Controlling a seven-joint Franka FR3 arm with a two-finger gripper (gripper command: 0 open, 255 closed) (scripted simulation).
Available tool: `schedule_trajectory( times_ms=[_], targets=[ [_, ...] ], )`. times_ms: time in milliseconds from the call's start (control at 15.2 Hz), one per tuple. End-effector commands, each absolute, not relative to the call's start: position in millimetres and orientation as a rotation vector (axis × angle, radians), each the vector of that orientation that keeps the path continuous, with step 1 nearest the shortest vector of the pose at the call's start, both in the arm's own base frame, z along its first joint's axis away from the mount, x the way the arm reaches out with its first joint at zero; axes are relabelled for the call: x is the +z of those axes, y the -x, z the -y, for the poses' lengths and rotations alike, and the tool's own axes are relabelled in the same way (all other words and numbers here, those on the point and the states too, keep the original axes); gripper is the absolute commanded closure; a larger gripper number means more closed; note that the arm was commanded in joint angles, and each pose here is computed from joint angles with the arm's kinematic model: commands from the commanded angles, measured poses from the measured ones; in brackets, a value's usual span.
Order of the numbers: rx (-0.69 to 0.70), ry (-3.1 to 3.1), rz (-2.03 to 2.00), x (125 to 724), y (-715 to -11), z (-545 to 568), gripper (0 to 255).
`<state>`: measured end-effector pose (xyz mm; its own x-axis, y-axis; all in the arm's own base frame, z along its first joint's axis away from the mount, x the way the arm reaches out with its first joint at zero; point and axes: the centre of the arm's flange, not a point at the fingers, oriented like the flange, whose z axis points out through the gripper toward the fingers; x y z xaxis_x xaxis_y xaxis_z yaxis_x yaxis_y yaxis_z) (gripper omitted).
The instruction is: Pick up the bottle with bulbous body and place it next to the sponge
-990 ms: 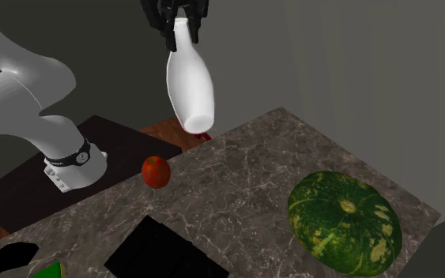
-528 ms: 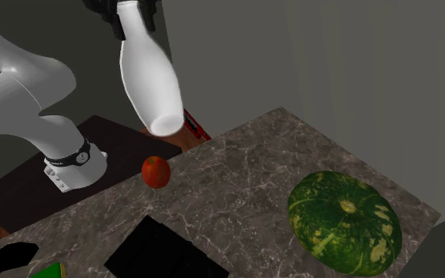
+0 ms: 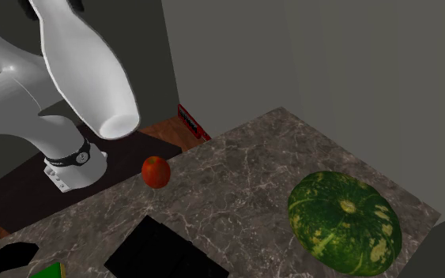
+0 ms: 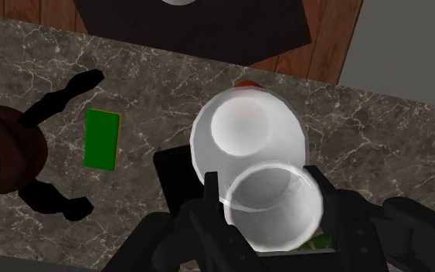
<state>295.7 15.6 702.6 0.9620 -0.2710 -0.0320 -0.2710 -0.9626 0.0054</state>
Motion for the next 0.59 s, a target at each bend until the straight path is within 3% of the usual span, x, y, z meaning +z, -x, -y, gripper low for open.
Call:
schedule_trajectory(
  times_ms=[0, 528],
  targets=[
    [-0.052, -3.111, 0.428, 715.6, -282.4, 2.7, 255],
    [-0.052, -3.111, 0.428, 760.9, -231.8, 83.7, 255]
  ],
)
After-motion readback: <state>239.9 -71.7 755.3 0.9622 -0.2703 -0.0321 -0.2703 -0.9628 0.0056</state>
